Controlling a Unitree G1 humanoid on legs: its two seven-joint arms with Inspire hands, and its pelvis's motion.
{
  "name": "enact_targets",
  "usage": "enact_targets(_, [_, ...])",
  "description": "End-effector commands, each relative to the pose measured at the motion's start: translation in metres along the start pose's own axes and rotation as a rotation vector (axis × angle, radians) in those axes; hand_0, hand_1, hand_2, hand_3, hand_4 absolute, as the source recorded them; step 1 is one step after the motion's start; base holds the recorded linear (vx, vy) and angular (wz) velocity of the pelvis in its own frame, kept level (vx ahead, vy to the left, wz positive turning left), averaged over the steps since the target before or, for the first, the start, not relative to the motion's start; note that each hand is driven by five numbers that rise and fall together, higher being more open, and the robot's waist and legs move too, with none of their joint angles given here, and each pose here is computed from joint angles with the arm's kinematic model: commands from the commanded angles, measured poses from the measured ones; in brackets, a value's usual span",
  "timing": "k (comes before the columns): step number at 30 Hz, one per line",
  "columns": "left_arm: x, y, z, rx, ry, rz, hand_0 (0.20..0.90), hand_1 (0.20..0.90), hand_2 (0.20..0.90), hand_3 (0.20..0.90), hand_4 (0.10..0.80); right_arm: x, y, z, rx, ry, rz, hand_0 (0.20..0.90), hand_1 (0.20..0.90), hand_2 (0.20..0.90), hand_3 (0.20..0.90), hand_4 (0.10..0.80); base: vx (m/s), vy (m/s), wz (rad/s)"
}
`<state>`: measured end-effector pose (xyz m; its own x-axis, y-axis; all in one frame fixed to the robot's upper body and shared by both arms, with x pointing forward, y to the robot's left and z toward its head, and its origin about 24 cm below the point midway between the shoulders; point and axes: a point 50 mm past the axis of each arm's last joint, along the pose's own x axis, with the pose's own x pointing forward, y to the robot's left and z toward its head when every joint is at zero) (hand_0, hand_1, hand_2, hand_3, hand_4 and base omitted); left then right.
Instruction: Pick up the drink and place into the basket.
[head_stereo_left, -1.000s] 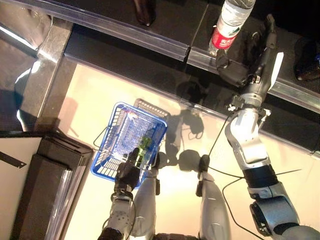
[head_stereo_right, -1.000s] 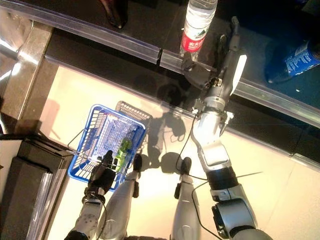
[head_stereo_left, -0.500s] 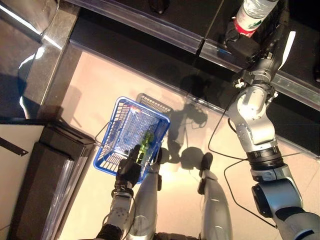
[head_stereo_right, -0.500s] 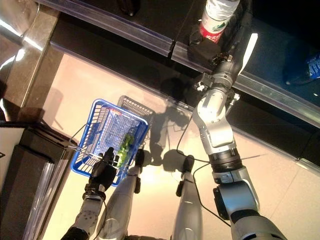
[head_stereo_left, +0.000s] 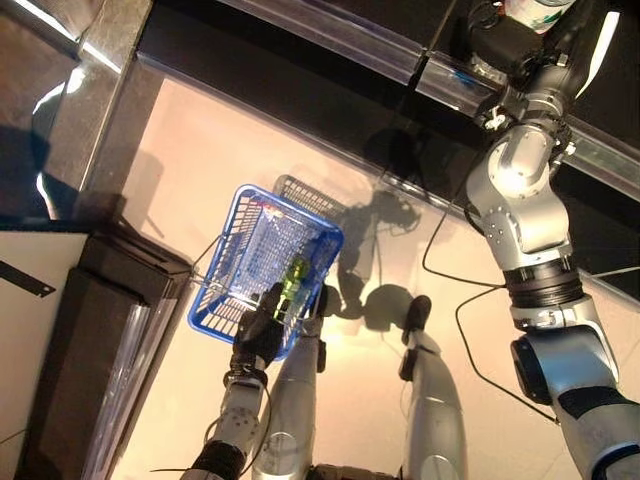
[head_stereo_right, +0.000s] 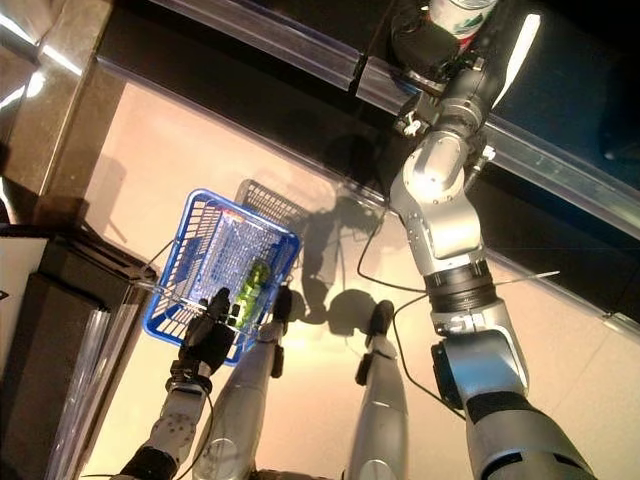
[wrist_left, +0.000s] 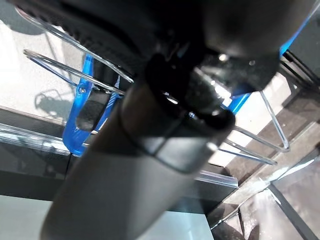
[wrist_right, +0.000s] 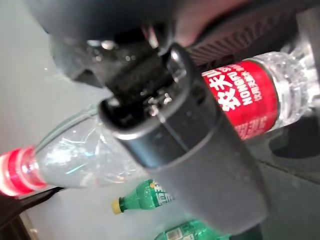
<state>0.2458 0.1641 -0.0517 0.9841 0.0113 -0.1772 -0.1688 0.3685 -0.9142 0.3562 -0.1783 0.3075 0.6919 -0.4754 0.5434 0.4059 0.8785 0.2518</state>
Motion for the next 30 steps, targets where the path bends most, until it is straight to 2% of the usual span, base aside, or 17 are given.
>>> enact_targets(1, [-0.005, -0.032, 0.008, -0.042, -0.054, -0.249, 0.300, 0.300, 0.300, 0.200, 0.100, 0.013, 0.004, 0.074, 0.090, -0.275, 0.009, 0.900, 0.900, 0.900, 0.900, 0.800, 0.000, 0.000, 0.00])
enact_targets(4, [-0.004, -0.029, 0.012, -0.034, -0.052, -0.255, 0.300, 0.300, 0.300, 0.200, 0.100, 0.028, 0.001, 0.076, 0.072, -0.277, -0.034, 0.900, 0.900, 0.900, 0.900, 0.800, 0.000, 0.000, 0.00])
enact_targets(13, [-0.004, -0.029, 0.016, -0.032, -0.046, -0.269, 0.300, 0.300, 0.300, 0.200, 0.100, 0.031, 0.008, 0.091, 0.101, -0.302, -0.014, 0.900, 0.900, 0.900, 0.900, 0.800, -0.002, 0.001, 0.03])
enact_targets(14, [-0.004, -0.030, 0.016, -0.033, -0.046, -0.271, 0.300, 0.300, 0.300, 0.200, 0.100, 0.030, 0.010, 0.093, 0.102, -0.304, -0.006, 0.707, 0.707, 0.707, 0.675, 0.575, 0.000, 0.000, 0.00])
enact_targets(15, [-0.004, -0.030, 0.016, -0.034, -0.045, -0.271, 0.300, 0.300, 0.300, 0.200, 0.100, 0.029, 0.011, 0.094, 0.102, -0.309, -0.006, 0.300, 0.300, 0.300, 0.200, 0.100, 0.000, 0.000, 0.00])
enact_targets(30, [-0.003, -0.031, 0.020, -0.024, -0.057, -0.315, 0.300, 0.300, 0.300, 0.200, 0.100, 0.036, 0.007, 0.092, 0.098, -0.309, -0.026, 0.300, 0.300, 0.300, 0.200, 0.100, 0.000, 0.000, 0.00])
